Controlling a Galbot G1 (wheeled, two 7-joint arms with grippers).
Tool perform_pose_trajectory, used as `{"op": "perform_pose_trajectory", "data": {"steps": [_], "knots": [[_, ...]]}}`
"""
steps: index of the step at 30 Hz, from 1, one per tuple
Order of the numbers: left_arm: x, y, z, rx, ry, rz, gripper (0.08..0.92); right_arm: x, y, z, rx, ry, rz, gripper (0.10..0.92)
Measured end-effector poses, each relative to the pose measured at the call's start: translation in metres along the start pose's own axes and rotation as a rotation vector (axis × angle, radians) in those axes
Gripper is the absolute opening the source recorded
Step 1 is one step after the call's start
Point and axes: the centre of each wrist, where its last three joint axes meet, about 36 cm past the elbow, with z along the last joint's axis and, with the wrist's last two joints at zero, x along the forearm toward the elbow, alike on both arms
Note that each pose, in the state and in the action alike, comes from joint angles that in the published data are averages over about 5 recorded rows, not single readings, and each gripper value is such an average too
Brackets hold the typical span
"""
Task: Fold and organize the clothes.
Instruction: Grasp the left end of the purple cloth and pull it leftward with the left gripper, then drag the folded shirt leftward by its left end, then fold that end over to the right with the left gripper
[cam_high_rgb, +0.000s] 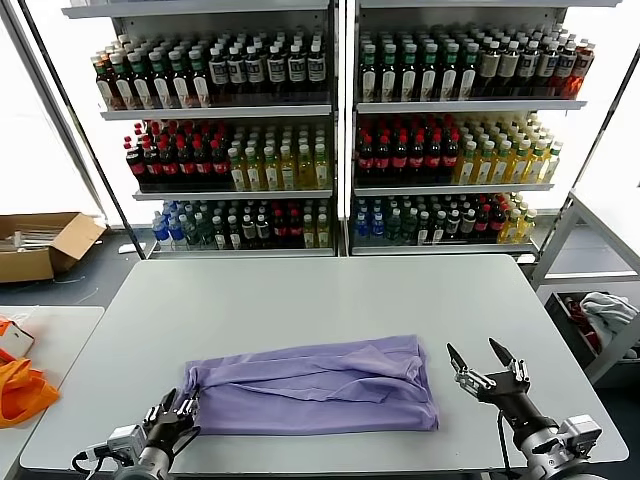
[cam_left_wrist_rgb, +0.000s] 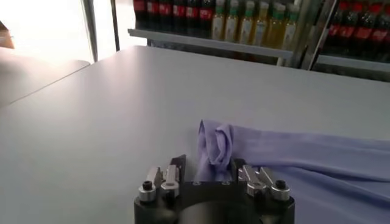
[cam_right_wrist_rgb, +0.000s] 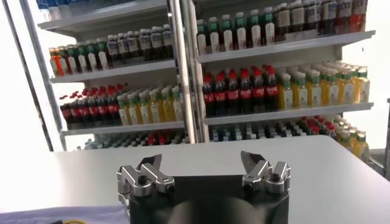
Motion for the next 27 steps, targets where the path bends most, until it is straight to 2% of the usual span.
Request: {"op": "perform_pose_trajectory", "data": {"steps": [11,15,18,22,27], "knots": [[-0.005,-0.001,0.01,-0.026,-0.007,0.01,0.123,-0.007,-0.007,-0.003,-0.031,-0.008,-0.001,0.823],[-0.011,0.014,0.006,-0.049,-0.02,-0.004,0.092,-0.008,-0.01,-0.006,-0.037,-0.011,-0.002,0.823],[-0.019,0.04,-0.002,-0.072,-0.04,-0.037,0.092,-0.007,-0.011,-0.007,-0.041,-0.011,-0.005,0.823],[-0.027,0.091,-0.019,-0.117,-0.067,-0.1,0.092,-0.007,-0.01,-0.007,-0.047,-0.012,-0.01,0.823],[-0.029,0.157,-0.056,-0.196,-0.13,-0.169,0.092,-0.008,-0.006,-0.008,-0.051,-0.015,-0.019,0.823]]}}
